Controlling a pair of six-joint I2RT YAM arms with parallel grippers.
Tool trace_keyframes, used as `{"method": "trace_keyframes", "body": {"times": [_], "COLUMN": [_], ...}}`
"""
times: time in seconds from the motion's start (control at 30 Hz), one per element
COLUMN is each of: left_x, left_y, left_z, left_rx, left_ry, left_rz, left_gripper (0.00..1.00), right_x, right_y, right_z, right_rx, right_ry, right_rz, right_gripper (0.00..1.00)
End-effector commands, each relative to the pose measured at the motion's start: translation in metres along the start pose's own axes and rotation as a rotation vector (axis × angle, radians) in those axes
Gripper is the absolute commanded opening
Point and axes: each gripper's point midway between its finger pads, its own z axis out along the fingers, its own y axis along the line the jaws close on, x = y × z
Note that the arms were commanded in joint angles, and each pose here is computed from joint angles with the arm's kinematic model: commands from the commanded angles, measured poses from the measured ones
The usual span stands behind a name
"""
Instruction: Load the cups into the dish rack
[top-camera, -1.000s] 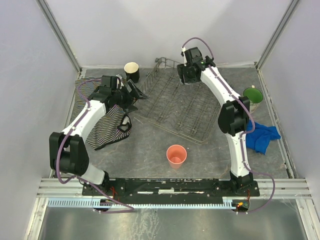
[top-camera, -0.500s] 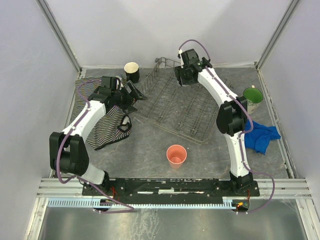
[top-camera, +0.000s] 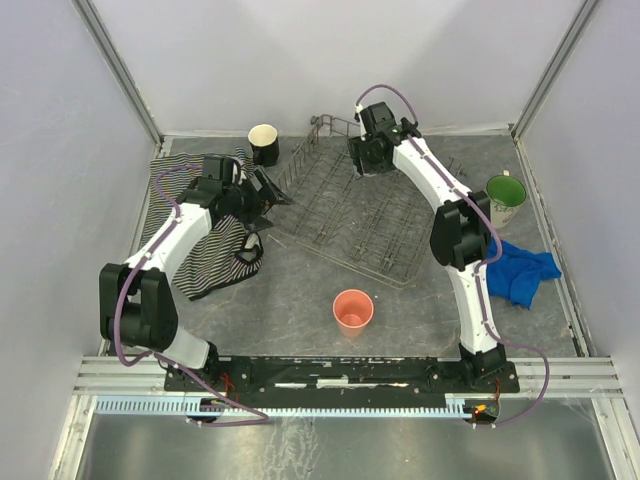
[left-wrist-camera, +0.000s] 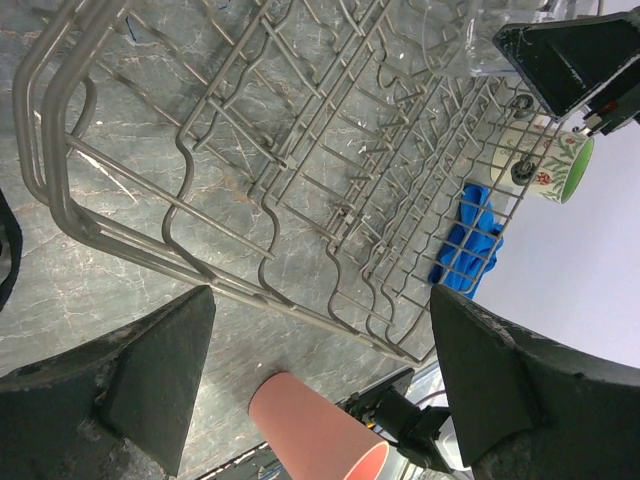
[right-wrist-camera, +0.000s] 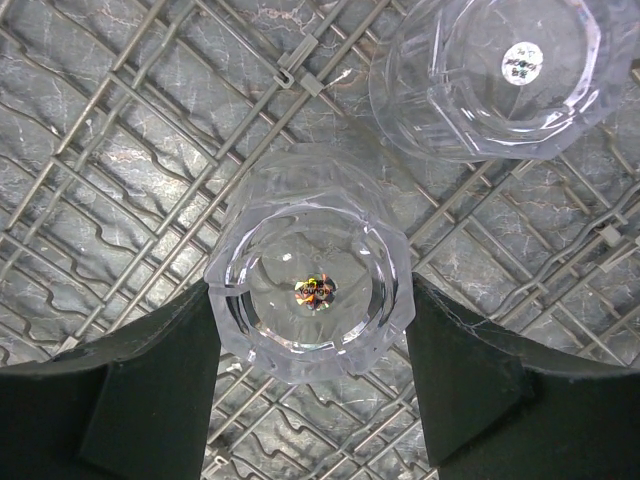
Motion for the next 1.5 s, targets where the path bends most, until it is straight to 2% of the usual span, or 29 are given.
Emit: {"method": "trace_keyframes", "body": {"times": [0.0, 0.5, 0.63, 0.8, 0.93, 1.03, 1.3, 1.47], "left_x": [-0.008, -0.011, -0.012, -0.012, -0.013, -0.014, -0.007, 0.01], "left_y": [-0.006, -0.006, -0.006, -0.005, -0.004, -0.004, 0.003, 0.012], "left_z": [-0.008, -0.006, -0.006, -0.005, -0.005, -0.005, -0.013, -0.034], "left_rx": [0.03, 0.025, 0.025, 0.022, 0.019, 0.016, -0.01, -0.04], "left_ry": [-0.036, -0.03, -0.031, -0.029, -0.029, -0.034, -0.042, -0.053], "left_rz": [0.057, 0.061, 0.064, 0.062, 0.062, 0.062, 0.079, 0.095], "left_gripper": [0.94, 0.94, 0.94, 0.94, 0.94, 0.95, 0.97, 0.99], "right_x": [-0.021, -0.009, -0.002, 0.002, 0.002, -0.001, 0.002, -0.001], "right_y": [-0.006, -0.017, -0.017, -0.019, -0.02, -0.019, -0.016, -0.011], "right_z": [-0.002, 0.017, 0.022, 0.027, 0.024, 0.017, 0.002, -0.015], "right_rx": [0.017, 0.035, 0.038, 0.049, 0.052, 0.051, 0.057, 0.029], "right_ry": [-0.068, -0.029, -0.011, 0.001, 0.0, -0.013, -0.015, -0.045], "right_rz": [0.008, 0.019, 0.017, 0.006, -0.002, -0.01, -0.019, 0.008], "right_gripper": [0.26, 0.26, 0.29, 0.44, 0.69, 0.79, 0.99, 1.0]}}
